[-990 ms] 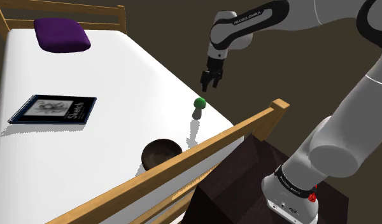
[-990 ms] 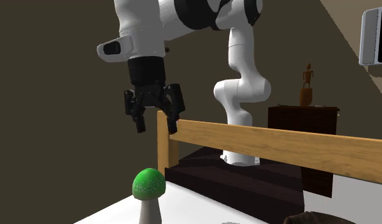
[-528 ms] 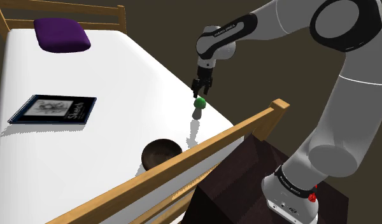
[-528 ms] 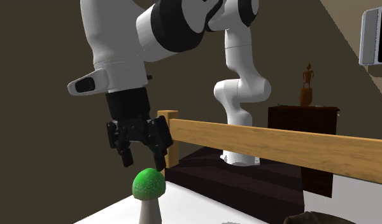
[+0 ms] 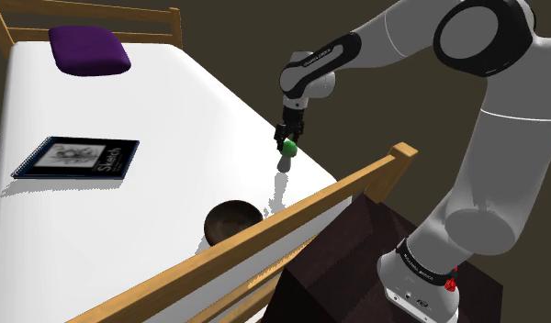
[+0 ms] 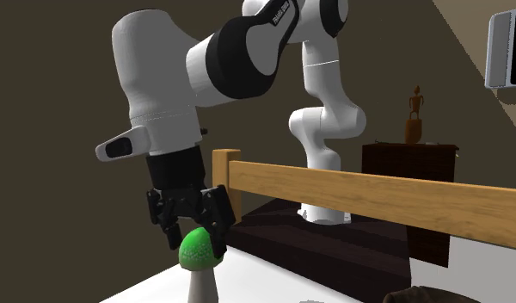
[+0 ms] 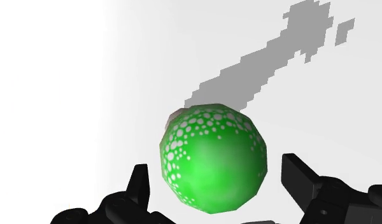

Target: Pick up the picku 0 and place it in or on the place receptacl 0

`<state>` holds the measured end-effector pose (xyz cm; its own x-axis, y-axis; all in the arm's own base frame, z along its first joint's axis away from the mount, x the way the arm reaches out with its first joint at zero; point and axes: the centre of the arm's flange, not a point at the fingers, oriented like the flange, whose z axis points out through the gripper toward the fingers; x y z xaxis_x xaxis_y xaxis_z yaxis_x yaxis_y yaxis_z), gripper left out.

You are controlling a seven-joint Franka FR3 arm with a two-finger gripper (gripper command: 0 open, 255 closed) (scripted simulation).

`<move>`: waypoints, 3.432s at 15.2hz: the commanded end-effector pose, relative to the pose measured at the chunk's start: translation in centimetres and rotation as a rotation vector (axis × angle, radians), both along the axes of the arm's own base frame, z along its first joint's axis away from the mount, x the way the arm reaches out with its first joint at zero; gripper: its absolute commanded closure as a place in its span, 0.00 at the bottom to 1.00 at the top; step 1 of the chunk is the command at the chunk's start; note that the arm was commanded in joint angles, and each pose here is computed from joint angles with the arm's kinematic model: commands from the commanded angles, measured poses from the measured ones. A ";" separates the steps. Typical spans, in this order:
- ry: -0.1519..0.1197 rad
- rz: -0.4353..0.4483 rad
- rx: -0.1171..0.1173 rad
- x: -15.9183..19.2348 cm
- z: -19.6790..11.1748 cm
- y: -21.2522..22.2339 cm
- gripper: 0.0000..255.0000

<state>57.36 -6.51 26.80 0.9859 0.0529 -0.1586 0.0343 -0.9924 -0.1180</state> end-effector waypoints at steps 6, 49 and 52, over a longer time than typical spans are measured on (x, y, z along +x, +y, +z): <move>-0.001 0.000 0.000 0.0 -0.1 0.0 0.00; -0.001 0.000 0.000 -4.1 13.4 12.5 1.00; -0.001 0.000 0.000 -5.3 13.9 16.2 1.00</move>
